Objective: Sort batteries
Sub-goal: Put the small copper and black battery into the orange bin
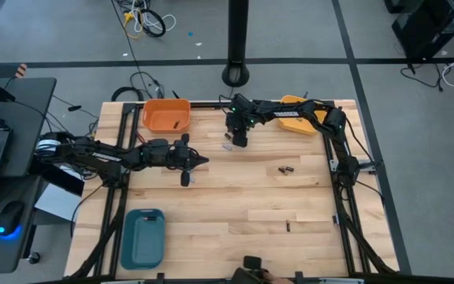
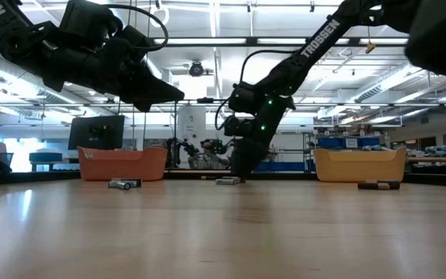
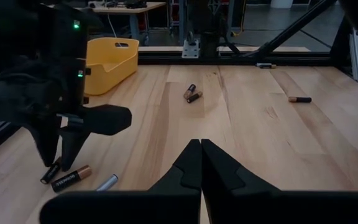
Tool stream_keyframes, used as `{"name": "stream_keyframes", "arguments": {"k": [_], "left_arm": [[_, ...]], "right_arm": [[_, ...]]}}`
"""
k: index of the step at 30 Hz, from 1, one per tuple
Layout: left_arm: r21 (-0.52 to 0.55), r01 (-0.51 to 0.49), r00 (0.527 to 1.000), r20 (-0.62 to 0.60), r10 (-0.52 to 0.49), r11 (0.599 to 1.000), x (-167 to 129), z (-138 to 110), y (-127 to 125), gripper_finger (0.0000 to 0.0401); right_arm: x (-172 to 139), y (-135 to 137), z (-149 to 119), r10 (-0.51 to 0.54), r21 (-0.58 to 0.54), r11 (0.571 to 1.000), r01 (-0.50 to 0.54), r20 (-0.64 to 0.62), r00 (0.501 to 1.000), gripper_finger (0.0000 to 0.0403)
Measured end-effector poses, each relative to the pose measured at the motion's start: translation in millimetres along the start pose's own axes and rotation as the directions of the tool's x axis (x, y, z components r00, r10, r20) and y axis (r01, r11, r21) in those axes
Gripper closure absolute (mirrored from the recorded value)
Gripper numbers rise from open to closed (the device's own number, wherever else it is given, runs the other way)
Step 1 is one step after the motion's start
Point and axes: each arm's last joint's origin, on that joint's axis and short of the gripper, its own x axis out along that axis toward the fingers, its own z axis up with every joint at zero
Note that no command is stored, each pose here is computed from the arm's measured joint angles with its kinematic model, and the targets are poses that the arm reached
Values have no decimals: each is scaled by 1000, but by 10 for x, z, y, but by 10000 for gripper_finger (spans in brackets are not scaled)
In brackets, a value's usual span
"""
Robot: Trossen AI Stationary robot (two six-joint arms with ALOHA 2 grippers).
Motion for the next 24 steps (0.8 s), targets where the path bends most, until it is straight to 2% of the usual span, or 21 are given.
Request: {"name": "stream_keyframes", "arguments": {"k": [13, 24], "left_arm": [[-1, 0, 1000, -7, 0, 1000, 0, -7, 1, 395], [-1, 0, 1000, -7, 0, 1000, 0, -7, 0, 395]], "right_arm": [[-24, 13, -78, 1, 3, 1000, -1, -93, 996, 369], [-112, 13, -85, -10, -9, 1000, 9, -106, 994, 371]]}}
